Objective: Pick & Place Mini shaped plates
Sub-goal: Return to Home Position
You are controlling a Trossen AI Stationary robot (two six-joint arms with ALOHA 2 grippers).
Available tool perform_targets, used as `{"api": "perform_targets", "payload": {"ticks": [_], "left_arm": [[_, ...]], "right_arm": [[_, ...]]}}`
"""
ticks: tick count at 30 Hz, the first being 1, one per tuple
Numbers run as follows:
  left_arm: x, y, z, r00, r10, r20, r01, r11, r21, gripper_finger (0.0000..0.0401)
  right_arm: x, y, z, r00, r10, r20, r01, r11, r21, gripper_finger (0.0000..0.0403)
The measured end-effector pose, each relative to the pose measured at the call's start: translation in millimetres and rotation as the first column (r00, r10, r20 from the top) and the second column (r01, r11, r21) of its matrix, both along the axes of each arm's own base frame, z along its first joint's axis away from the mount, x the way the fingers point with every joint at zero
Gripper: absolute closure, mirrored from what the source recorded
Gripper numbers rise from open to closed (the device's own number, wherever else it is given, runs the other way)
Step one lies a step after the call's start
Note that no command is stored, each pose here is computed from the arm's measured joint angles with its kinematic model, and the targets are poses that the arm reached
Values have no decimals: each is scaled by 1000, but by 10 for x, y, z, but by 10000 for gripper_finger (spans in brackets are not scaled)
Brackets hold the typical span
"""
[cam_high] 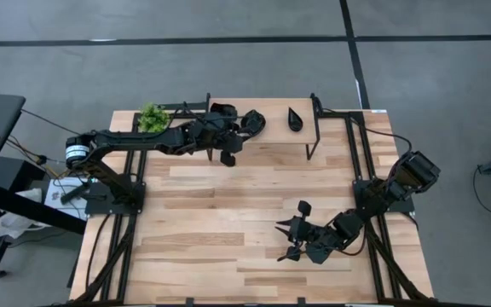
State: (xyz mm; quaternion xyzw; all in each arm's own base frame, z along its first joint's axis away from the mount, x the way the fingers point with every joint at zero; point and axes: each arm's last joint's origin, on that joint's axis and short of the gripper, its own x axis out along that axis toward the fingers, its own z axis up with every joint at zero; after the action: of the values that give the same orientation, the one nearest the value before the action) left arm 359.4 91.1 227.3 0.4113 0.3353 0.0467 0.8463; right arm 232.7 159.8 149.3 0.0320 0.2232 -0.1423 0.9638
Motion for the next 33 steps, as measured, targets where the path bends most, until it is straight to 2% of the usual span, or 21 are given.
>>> {"api": "perform_targets", "payload": {"ticks": [8,12,15,17,19,21,23,29,33], "left_arm": [[48,-266,0,996,82,22,-82,997,-16,315],[-43,-400,-12,995,98,13,-96,990,-107,315],[-246,-492,5,997,71,31,-61,965,-255,315],[-453,-548,32,997,38,65,-8,915,-404,315],[-684,-610,47,994,0,112,62,834,-548,315],[-912,-697,4,984,-16,175,127,752,-647,315],[-1129,-809,-74,968,-5,252,184,699,-691,315],[-1704,-1082,-415,891,81,447,320,588,-743,316],[-1974,-1178,-618,847,171,504,346,542,-766,316]], "right_arm": [[-2,4,1,1000,-2,3,2,1000,7,343],[-2,4,1,1000,-1,3,1,1000,8,343],[-1,5,3,1000,-1,4,1,1000,9,343],[-1,5,3,1000,-1,5,1,1000,9,343],[-1,5,3,1000,-1,5,1,1000,10,343],[0,4,3,1000,-2,5,2,1000,9,343],[0,3,2,1000,-2,3,2,1000,9,343],[10,-11,3,1000,-5,3,5,1000,3,343],[27,-29,6,1000,-18,10,18,1000,15,343]]}}
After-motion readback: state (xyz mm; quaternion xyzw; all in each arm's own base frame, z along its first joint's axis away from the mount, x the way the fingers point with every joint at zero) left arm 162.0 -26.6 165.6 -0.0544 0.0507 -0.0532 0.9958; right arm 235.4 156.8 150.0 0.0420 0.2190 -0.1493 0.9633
